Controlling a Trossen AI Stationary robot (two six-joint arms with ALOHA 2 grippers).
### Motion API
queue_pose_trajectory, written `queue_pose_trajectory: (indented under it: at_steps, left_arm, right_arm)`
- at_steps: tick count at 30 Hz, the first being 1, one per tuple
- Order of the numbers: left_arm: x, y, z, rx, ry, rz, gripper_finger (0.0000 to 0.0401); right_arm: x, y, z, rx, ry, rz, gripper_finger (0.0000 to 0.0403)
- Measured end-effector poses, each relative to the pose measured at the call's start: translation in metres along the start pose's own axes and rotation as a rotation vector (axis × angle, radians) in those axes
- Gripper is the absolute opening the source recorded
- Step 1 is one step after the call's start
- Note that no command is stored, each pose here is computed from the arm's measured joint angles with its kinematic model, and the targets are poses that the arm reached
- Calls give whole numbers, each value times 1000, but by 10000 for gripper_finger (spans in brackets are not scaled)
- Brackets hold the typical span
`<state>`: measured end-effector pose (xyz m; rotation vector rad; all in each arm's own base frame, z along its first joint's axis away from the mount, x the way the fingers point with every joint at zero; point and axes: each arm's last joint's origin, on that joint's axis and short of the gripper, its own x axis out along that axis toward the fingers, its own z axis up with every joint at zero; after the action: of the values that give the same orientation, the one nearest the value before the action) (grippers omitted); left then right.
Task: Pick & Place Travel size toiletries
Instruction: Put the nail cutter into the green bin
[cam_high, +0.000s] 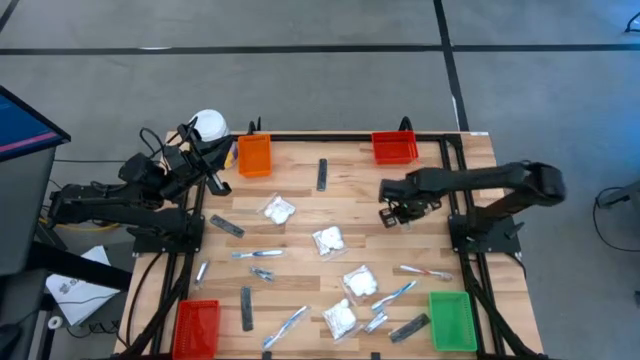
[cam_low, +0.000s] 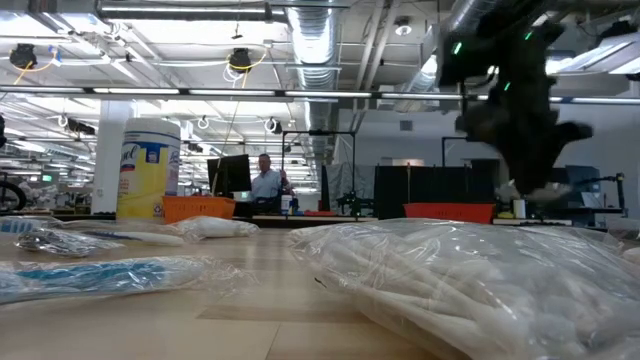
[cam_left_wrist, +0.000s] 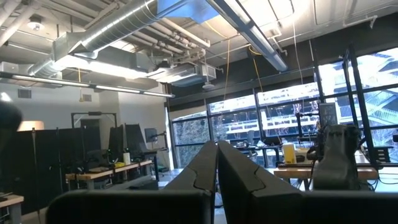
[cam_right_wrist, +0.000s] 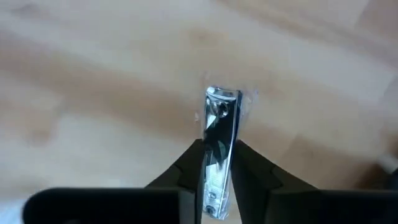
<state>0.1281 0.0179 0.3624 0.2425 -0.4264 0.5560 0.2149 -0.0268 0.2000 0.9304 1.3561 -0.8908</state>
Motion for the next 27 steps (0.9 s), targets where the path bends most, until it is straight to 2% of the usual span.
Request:
queue_pose_trajectory:
  at_steps: [5,10,17,22,27]
  left_arm:
    - [0,0,0,0,1,0,8]
    - [0,0,0,1,2,-1,8]
    - [1,-1,-1,2,6,-2,8]
    - [3,-3,-4,2,17,-6,8]
    - [5,-6,-6,0,15,-40,8]
  right_arm:
    - [-25,2,-47,-23,43,116,40]
    - [-38,2,-101,22,160,178,49]
    - [-38,1,-179,136,292,163,49]
    - [-26,5,-232,195,381,141,47]
    - [-6,18,-251,179,365,35,52]
